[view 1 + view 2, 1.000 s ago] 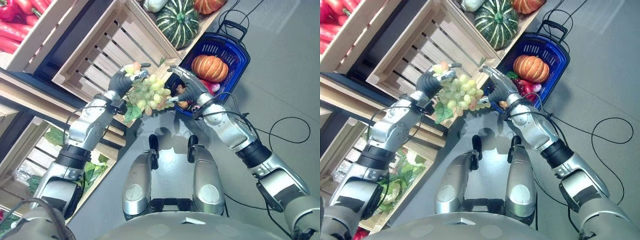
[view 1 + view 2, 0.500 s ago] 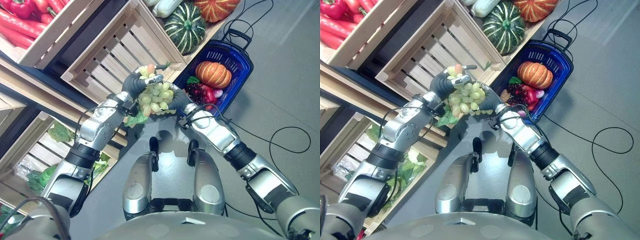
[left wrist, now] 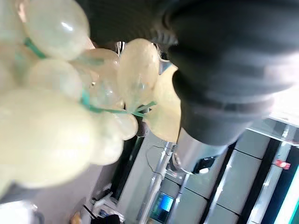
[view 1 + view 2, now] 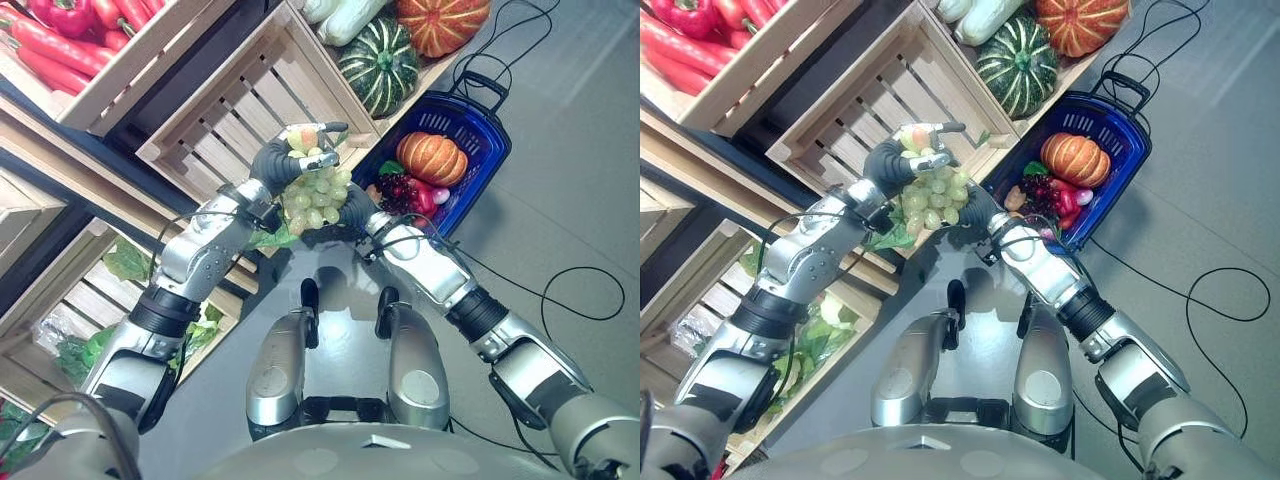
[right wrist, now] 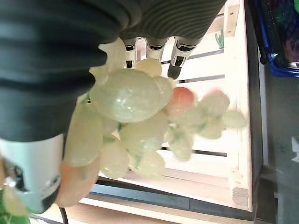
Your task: Pick up fruits and vegetables into the basket
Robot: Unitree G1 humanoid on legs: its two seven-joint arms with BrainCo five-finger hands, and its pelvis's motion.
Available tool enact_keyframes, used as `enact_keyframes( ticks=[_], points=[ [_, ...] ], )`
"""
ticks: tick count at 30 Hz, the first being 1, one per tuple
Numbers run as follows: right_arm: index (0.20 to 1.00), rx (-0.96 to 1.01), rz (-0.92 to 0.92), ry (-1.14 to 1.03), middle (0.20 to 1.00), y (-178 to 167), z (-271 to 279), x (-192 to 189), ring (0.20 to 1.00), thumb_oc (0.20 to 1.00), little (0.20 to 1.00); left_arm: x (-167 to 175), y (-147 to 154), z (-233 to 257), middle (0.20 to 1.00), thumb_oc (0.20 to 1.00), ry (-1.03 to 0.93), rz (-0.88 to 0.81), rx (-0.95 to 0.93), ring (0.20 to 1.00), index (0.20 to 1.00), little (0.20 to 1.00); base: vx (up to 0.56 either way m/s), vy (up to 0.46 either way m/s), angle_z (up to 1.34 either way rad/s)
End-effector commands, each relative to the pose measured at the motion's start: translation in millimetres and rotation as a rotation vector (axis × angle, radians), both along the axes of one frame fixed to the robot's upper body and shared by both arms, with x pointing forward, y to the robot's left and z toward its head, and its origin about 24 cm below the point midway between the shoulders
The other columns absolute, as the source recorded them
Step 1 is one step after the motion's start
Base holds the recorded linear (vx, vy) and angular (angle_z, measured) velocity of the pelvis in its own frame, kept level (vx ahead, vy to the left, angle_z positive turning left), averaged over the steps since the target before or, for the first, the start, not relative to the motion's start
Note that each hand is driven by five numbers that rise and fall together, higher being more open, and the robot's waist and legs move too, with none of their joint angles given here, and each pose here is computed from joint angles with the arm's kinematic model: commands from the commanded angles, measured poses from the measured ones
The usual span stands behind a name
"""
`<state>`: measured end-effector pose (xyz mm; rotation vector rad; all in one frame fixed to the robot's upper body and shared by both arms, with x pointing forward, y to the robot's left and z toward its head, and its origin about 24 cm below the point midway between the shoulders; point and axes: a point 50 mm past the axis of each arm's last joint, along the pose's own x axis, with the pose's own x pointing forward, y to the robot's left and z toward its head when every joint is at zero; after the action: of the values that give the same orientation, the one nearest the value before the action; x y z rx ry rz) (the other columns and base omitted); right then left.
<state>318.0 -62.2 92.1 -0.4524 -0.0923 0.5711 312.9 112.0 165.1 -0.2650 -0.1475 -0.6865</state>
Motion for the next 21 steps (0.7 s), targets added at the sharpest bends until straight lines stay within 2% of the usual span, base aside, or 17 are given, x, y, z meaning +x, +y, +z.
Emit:
enact_keyframes(
  ticks=[1, 3, 4, 5, 6, 21],
  points=[
    [1.0, 0.175, 0.183, 0.0, 1.0, 56.7, 8.0, -19.0, 1.0, 1.0, 1.0, -28.1, -49.3, 38.2, 0.2, 0.2, -0.14, -0.292, -0.235, 0.2, 0.2, 0.2, 0.0, 0.0, 0.0],
    [1.0, 0.218, 0.192, -0.007, 1.0, 59.8, 10.6, -20.2, 1.0, 1.0, 1.0, -29.6, -54.4, 37.4, 0.2, 0.2, -0.126, -0.311, -0.254, 0.2, 0.2, 0.2, 0.0, 0.0, 0.0],
    [0.937, 0.241, 0.196, -0.021, 0.937, 60.6, 13.2, -20.4, 0.937, 0.937, 0.937, -30.0, -56.0, 36.6, 0.2, 0.2, -0.118, -0.318, -0.264, 0.2, 0.2, 0.2, 0.0, -0.006, 0.03],
    [0.401, 0.269, 0.197, -0.028, 0.401, 61.6, 16.2, -21.0, 0.401, 0.401, 0.401, -30.2, -58.2, 35.1, 0.2, 0.2, -0.108, -0.327, -0.271, 0.2, 0.2, 0.2, 0.01, -0.004, 0.03],
    [0.2, 0.295, 0.198, -0.037, 0.2, 62.0, 18.7, -21.6, 0.2, 0.2, 0.2, -30.5, -60.0, 33.6, 0.2, 0.2, -0.099, -0.331, -0.278, 0.2, 0.2, 0.2, 0.0, 0.0, 0.0],
    [0.2, 0.466, 0.291, 0.009, 0.2, 62.2, 24.7, -27.8, 0.2, 0.2, 0.2, -37.3, -73.2, 6.9, 0.2, 0.2, -0.014, -0.371, -0.331, 0.2, 0.2, 0.2, 0.0, 0.0, 0.02]
  ],
)
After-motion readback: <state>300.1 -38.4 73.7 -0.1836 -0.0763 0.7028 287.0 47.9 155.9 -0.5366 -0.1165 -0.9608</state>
